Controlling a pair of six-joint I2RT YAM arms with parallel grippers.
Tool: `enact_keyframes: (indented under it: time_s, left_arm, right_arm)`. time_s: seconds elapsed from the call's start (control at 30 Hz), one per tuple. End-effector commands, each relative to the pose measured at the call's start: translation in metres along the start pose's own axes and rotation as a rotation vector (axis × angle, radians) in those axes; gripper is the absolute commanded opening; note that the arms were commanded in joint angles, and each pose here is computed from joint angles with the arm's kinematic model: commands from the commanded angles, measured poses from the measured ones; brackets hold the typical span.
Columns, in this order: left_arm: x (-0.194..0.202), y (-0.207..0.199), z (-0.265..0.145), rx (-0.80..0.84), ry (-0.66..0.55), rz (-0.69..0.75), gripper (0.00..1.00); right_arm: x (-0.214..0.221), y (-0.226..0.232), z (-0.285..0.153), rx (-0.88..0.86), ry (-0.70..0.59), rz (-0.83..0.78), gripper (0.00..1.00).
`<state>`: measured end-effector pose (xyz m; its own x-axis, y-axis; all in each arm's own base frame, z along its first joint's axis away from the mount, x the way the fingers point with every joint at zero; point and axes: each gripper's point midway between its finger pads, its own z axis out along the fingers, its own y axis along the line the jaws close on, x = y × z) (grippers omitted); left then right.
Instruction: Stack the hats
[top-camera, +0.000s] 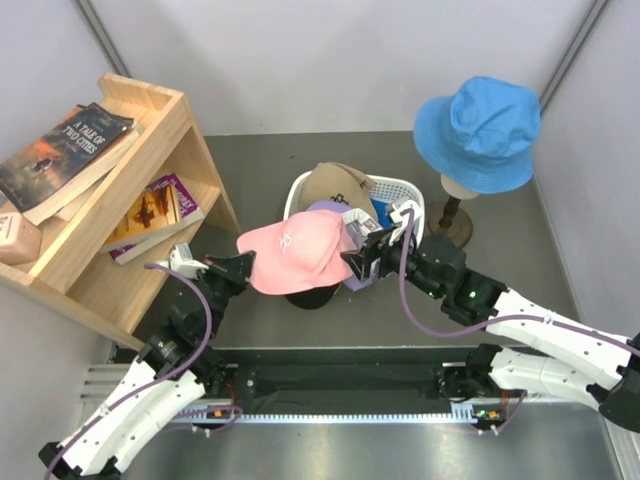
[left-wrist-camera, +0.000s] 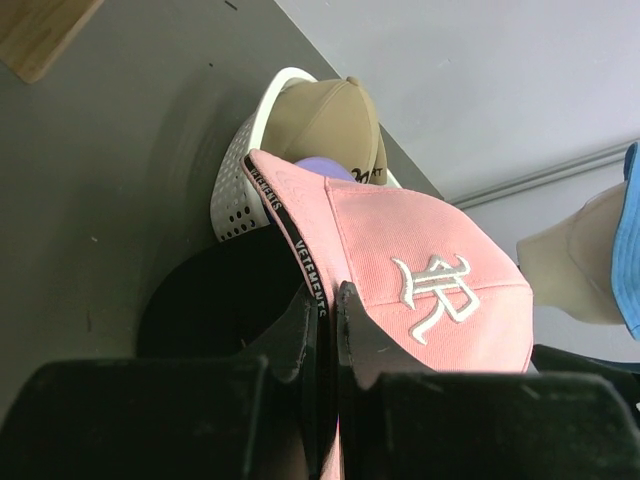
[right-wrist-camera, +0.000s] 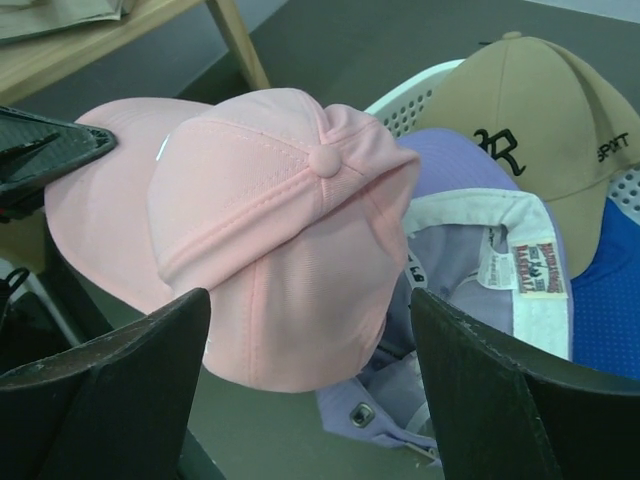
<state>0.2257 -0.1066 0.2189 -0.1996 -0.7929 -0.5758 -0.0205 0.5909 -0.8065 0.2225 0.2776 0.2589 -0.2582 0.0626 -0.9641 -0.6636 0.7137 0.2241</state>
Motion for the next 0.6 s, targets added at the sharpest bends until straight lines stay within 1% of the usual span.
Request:
enact_keyframes:
  time_s: [0.0,0.03,0.13,0.3,0.43,0.5,0.53,0.57]
  left_arm:
    - [0.033,0.103,-0.008,-0.311,0.102,0.295,0.00]
    - [0.033,0.103,-0.008,-0.313,0.102,0.294,0.00]
    - [0.033,0.104,-0.008,-0.316,0.104,0.295,0.00]
    - [0.032,0.104,-0.009,-0.321,0.098,0.292,0.00]
    - [0.031,0.102,-0.010,-0.314,0.094,0.278,0.00]
    - [0.031,0.102,-0.010,-0.314,0.096,0.279,0.00]
    - [0.031,0.103,-0.010,-0.317,0.096,0.281,0.00]
    - [0.032,0.103,-0.011,-0.317,0.099,0.281,0.00]
  right_arm:
    - [-0.004,0.018,0.004,-0.087,-0.029,0.020,0.78]
    - [0.004,0.018,0.008,-0.087,-0.005,0.025,0.75]
    - [0.016,0.025,0.013,-0.087,0.028,0.030,0.72]
    - [0.026,0.022,0.014,0.032,0.065,0.025,0.73]
    - [0.038,0.028,0.015,0.056,0.089,0.051,0.71]
    - [0.046,0.029,0.016,0.058,0.104,0.056,0.68]
    - [0.049,0.029,0.019,0.060,0.109,0.057,0.63]
    - [0.052,0.030,0.020,0.057,0.113,0.057,0.61]
